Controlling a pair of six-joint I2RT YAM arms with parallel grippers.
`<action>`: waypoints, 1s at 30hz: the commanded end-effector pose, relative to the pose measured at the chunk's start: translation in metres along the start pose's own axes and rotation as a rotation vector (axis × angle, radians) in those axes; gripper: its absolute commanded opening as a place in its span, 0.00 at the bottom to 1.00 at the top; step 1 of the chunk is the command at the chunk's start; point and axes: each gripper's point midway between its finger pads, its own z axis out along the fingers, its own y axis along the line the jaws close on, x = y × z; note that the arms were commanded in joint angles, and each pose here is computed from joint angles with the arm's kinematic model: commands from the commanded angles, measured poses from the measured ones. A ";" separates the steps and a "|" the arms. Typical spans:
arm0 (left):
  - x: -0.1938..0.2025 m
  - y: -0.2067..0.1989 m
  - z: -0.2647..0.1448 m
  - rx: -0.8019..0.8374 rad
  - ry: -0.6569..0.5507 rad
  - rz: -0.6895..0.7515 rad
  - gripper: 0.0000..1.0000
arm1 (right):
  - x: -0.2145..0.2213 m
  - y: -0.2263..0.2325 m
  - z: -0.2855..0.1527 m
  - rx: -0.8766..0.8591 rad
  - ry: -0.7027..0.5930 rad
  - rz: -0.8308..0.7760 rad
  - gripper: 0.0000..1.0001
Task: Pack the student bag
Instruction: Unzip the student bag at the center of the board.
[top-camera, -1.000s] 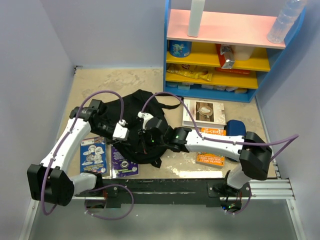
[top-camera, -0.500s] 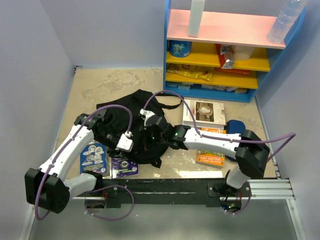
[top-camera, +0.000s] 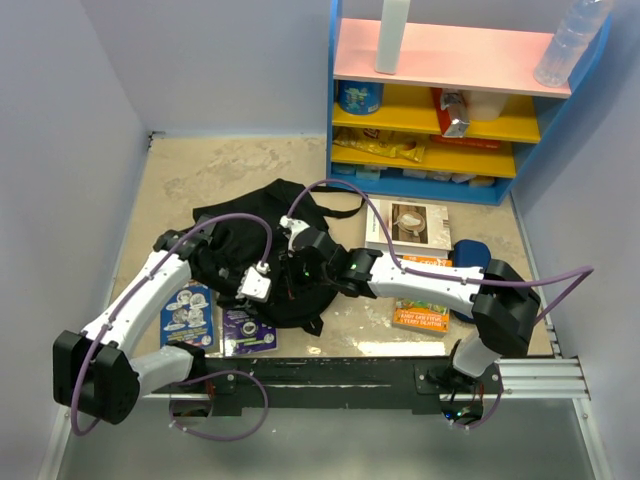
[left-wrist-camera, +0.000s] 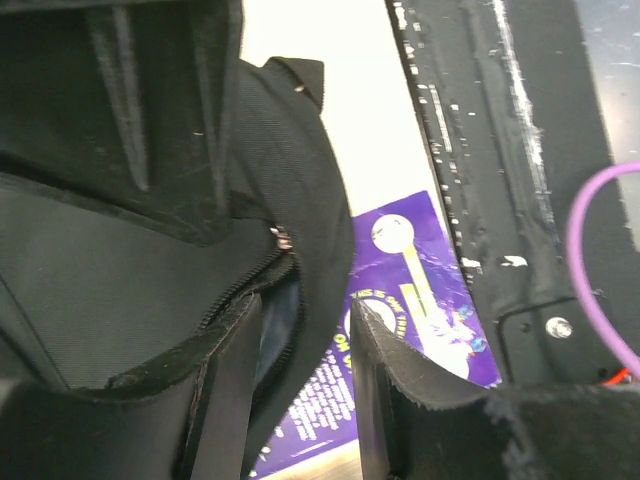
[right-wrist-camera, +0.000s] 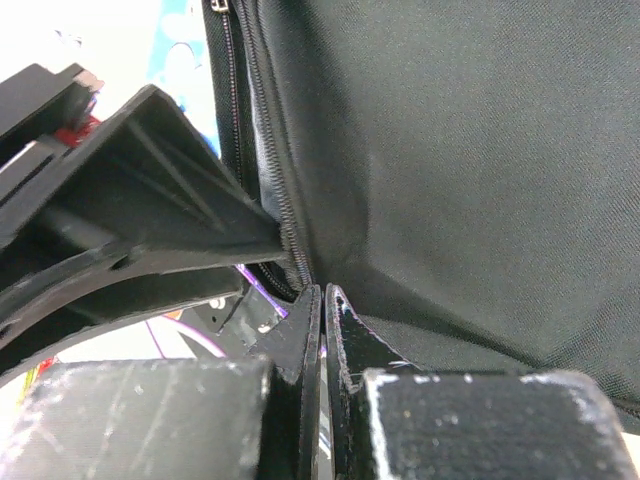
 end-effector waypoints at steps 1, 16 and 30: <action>-0.005 0.021 0.006 -0.055 -0.028 0.004 0.45 | -0.027 0.028 -0.018 -0.084 -0.075 -0.004 0.00; -0.023 -0.014 -0.007 0.077 0.026 0.027 0.00 | -0.028 -0.004 -0.009 0.012 -0.080 0.004 0.00; -0.021 -0.013 -0.025 -0.014 0.106 0.040 0.00 | -0.040 -0.104 -0.012 0.320 -0.080 -0.032 0.00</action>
